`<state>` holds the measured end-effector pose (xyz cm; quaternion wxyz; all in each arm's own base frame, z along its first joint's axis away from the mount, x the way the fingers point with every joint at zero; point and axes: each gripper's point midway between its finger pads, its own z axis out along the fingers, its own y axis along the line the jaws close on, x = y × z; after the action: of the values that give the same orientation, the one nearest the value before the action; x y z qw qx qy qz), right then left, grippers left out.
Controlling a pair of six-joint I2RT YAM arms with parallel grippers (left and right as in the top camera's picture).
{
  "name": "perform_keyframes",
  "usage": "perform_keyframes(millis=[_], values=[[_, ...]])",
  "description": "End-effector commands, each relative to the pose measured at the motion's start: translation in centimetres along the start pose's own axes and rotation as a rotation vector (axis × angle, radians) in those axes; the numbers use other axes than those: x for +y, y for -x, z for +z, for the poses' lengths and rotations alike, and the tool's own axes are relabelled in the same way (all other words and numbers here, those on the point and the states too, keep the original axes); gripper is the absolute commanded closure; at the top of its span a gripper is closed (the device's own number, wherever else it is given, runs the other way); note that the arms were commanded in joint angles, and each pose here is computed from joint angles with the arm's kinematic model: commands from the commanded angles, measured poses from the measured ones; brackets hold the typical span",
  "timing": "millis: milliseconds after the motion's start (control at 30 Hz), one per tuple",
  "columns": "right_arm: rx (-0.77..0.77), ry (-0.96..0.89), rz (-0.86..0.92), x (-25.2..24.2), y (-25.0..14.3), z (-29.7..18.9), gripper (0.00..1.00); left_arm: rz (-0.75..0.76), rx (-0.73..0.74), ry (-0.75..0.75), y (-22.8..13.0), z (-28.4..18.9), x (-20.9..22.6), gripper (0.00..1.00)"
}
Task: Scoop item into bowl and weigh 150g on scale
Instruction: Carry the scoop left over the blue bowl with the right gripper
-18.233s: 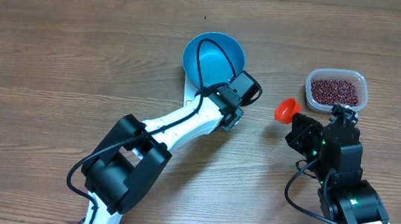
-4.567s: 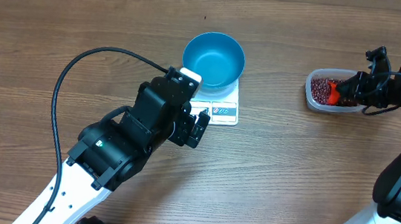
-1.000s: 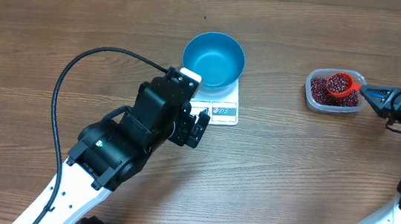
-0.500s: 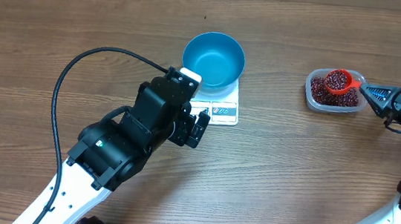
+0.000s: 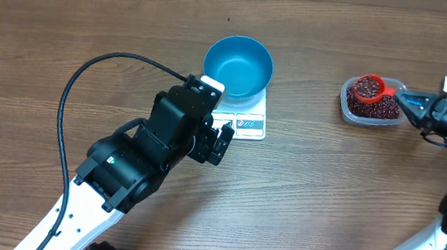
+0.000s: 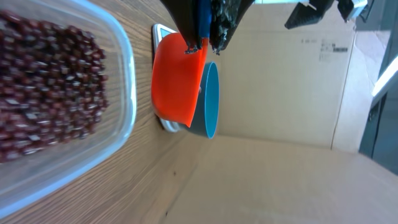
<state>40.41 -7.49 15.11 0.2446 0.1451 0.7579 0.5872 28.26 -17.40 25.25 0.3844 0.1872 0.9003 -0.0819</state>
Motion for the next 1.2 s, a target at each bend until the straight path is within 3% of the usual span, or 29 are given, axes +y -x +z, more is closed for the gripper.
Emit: perform_keyframes(millis=[0, 667, 1167], values=[[0.047, 0.047, -0.007, 1.0, -0.9, 2.2, 0.96, -0.013, -0.018, 0.007, 0.2, -0.5, 0.3, 0.00], [0.308, 0.103, -0.044, 4.0, -6.6, 11.2, 0.96, -0.013, -0.018, 0.007, 0.2, -0.5, 0.3, 0.01], [0.388, 0.192, -0.093, 6.2, -9.0, 14.5, 0.96, -0.013, -0.018, 0.007, 0.2, -0.5, 0.3, 0.00]])
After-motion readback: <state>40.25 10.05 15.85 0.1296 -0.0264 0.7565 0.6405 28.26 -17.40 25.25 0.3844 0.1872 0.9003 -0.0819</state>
